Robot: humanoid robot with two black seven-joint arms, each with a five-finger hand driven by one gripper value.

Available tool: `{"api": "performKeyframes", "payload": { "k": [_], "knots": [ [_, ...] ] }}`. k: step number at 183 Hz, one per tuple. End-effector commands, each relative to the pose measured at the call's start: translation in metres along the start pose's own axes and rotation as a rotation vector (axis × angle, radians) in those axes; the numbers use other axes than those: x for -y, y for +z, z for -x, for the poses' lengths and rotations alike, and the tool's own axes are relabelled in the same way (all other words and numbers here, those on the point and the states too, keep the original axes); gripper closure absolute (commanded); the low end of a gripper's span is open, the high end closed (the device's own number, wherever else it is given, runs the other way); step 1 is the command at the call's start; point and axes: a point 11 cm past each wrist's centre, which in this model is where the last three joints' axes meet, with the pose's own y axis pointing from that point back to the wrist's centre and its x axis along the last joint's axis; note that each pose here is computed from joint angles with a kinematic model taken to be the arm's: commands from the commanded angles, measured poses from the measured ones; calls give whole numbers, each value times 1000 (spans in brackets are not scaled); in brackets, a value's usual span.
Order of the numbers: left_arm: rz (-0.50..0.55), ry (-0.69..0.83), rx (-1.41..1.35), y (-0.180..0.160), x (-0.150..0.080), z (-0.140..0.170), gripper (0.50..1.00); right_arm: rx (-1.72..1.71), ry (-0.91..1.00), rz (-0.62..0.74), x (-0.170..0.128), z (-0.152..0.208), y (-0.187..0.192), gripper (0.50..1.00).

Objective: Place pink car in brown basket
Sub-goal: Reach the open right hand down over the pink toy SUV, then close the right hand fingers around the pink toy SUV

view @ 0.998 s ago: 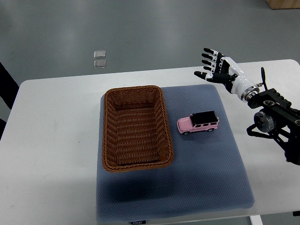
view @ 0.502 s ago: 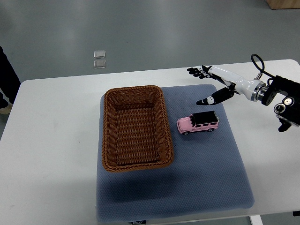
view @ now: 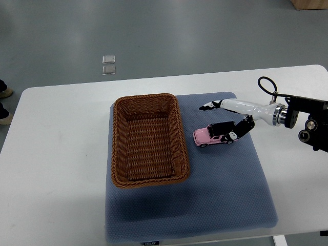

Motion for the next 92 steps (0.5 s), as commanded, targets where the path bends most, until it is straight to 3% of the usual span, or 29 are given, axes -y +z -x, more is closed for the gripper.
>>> {"api": "performKeyframes", "payload": {
  "k": [1, 71, 92],
  "knots": [
    [0, 0, 2, 0, 0, 0, 500, -20, -2, 20, 0, 3, 5, 587],
    [1, 0, 2, 1, 0, 0, 500, -74, -38, 57, -4, 16, 17, 605],
    [1, 0, 3, 1, 0, 0, 500, -91, -29, 67, 0, 21, 21, 668]
  ]
}}
